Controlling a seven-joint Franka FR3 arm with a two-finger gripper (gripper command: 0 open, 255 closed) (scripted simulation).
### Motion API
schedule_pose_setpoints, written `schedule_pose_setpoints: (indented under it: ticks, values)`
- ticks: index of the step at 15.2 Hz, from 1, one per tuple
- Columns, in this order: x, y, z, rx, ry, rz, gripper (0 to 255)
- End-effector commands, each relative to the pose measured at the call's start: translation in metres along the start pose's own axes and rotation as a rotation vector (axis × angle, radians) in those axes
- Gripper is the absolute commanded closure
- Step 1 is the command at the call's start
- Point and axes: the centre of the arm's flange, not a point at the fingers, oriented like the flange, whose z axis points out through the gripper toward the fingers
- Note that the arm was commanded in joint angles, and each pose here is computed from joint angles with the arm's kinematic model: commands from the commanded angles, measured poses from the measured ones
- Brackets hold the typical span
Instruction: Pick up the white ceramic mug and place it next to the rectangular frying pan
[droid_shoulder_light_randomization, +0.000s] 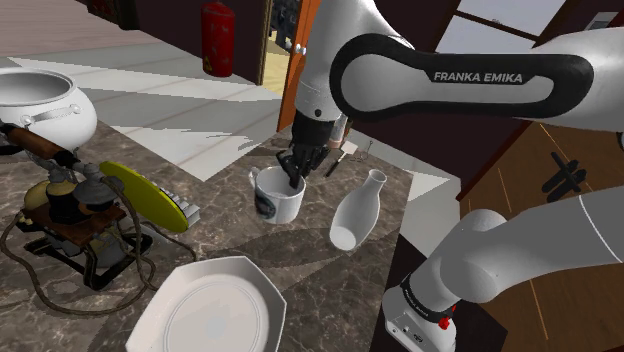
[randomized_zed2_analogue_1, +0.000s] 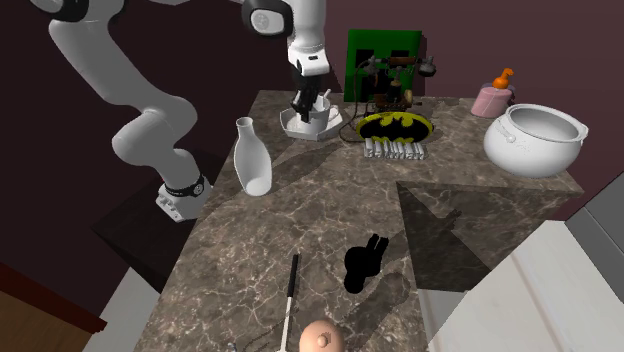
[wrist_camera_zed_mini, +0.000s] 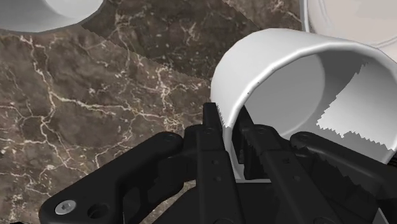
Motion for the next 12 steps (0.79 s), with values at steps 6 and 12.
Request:
schedule_pose_setpoints:
  ticks: [6, 12]
  values:
    - [-0.006, -0.012, 0.034, 0.0, 0.0, 0.002, 255]
    - [-0.005, -0.011, 0.065, 0.0, 0.0, 0.002, 255]
